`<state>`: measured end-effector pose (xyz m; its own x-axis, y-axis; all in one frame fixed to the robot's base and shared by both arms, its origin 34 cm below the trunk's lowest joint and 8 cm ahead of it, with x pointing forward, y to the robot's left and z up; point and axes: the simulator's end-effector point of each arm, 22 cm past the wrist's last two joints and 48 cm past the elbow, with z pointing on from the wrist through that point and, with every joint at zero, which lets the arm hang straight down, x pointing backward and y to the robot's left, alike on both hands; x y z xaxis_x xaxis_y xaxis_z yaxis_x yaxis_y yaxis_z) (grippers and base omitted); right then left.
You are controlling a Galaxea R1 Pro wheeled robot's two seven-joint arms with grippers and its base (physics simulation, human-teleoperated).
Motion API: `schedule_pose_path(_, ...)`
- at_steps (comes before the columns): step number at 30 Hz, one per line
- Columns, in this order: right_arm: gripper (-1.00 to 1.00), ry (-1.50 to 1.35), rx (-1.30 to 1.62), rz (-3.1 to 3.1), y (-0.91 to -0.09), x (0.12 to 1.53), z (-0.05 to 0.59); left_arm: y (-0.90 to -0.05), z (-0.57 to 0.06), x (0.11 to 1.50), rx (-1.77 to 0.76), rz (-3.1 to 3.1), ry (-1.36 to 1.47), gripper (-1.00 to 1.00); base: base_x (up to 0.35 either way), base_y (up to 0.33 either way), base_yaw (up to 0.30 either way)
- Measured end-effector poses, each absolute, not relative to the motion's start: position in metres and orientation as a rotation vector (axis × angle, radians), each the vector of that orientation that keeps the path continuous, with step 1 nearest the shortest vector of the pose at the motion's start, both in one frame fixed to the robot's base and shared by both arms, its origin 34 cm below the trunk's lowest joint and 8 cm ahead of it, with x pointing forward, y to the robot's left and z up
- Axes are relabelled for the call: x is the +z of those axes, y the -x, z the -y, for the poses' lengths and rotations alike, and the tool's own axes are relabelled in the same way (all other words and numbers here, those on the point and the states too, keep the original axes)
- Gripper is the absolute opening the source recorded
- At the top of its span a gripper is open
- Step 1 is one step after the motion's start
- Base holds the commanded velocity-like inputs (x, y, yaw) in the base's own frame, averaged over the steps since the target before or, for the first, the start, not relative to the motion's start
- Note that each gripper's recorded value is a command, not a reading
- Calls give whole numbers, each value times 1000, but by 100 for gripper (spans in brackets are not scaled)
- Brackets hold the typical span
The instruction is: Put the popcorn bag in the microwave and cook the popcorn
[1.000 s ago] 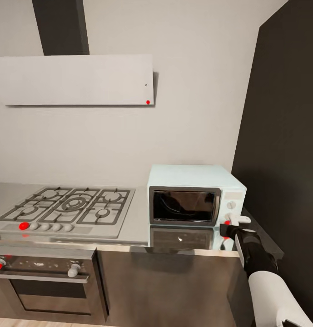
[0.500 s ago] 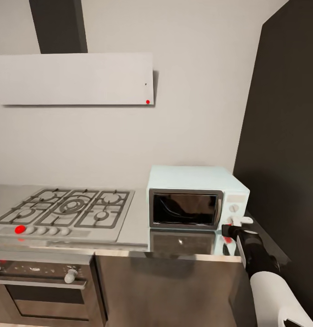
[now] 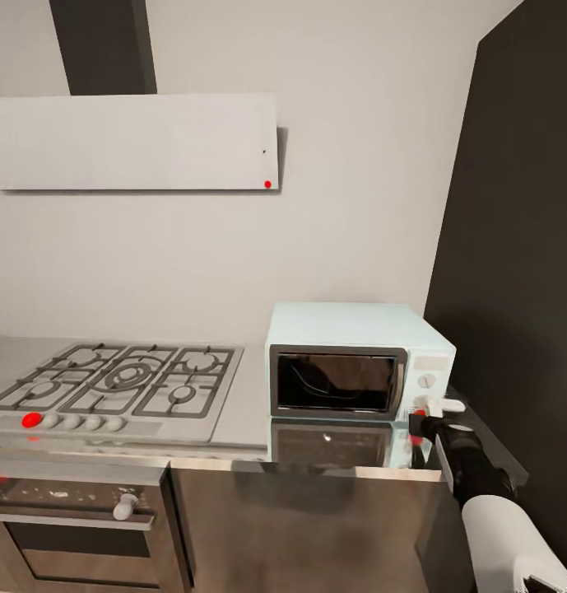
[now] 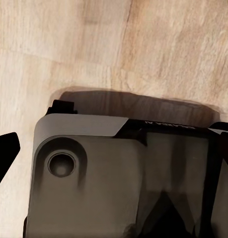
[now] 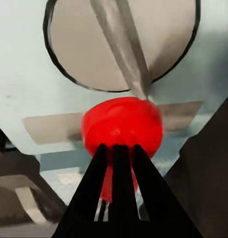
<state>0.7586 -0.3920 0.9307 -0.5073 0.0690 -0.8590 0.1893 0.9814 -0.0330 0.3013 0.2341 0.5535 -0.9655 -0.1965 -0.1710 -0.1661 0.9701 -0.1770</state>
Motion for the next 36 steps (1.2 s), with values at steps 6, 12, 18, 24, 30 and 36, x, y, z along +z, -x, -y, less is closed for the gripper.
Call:
schedule_pose_path(6, -100, -167, -142, -2101, -759, 923, 388, -301, -234, 554, -240, -2931, 272, 100, 0, 0, 0)
schedule_pose_path(12, -100, -168, -141, -2099, -759, 923, 388, -301, -234, 554, -239, -2932, 267, 100, 5, 0, 0)
schedule_pose_path(18, -100, -164, -144, -2101, -757, 922, 388, -301, -234, 554, -240, -2929, 270, 100, 50, -5, 0)
schedule_pose_path(24, -100, -168, -146, -2096, -756, 920, 395, -301, -234, 554, -240, -2931, 271, 100, 0, 0, 0)
schedule_pose_path(30, -100, -164, -150, -2097, -756, 920, 395, -301, -234, 554, -240, -2931, 270, 100, 0, 0, 0)
schedule_pose_path(36, -100, -163, -162, -2087, -759, 926, 398, -301, -234, 554, -240, -2931, 271, 100, -97, 0, 0)
